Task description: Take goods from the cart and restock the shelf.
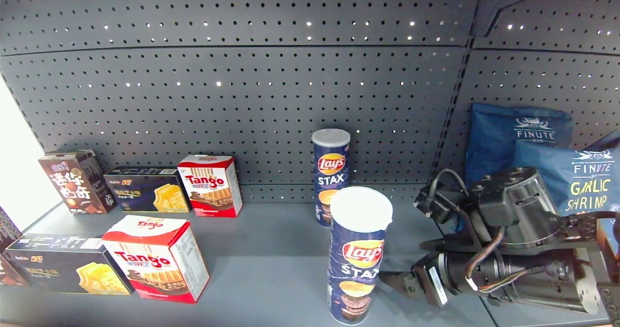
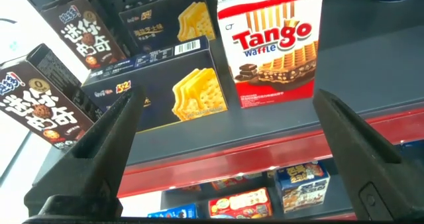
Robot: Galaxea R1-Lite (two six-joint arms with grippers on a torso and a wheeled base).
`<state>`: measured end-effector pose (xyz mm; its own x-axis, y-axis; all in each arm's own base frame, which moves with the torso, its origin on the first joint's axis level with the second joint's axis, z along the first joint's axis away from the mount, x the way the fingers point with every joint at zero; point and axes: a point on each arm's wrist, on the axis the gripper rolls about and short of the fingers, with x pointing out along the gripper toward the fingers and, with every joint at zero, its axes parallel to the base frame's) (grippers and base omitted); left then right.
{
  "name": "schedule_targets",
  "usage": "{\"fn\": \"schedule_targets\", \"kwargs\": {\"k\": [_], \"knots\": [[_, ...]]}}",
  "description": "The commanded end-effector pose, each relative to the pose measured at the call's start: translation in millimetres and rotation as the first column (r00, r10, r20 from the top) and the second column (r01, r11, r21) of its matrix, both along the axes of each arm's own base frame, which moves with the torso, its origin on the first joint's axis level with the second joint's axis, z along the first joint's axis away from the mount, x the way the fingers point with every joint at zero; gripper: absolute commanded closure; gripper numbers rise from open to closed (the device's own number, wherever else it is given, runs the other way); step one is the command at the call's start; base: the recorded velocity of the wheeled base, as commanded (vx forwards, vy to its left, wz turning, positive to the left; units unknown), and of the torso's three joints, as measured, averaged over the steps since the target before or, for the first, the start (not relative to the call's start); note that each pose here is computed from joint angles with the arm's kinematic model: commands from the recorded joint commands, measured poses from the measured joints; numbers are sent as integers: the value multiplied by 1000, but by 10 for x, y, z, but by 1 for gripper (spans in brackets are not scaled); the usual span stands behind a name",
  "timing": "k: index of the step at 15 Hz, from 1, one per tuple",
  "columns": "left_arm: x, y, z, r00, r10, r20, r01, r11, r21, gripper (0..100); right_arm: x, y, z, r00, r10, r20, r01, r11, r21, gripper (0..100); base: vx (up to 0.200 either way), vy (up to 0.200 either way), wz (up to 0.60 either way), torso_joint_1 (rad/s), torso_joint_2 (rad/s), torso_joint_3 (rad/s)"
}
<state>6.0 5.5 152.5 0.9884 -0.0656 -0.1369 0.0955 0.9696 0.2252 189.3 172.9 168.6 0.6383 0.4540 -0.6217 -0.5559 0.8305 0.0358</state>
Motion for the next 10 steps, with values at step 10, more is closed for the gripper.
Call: {"fn": "schedule_targets", "kwargs": {"k": [10], "knots": [[-22, 10, -46, 1000, 2, 3, -2, 1000, -2, 0, 63, 234, -35, 999, 41, -6, -41, 999, -9, 0, 0, 0, 0, 0, 0, 0]]}}
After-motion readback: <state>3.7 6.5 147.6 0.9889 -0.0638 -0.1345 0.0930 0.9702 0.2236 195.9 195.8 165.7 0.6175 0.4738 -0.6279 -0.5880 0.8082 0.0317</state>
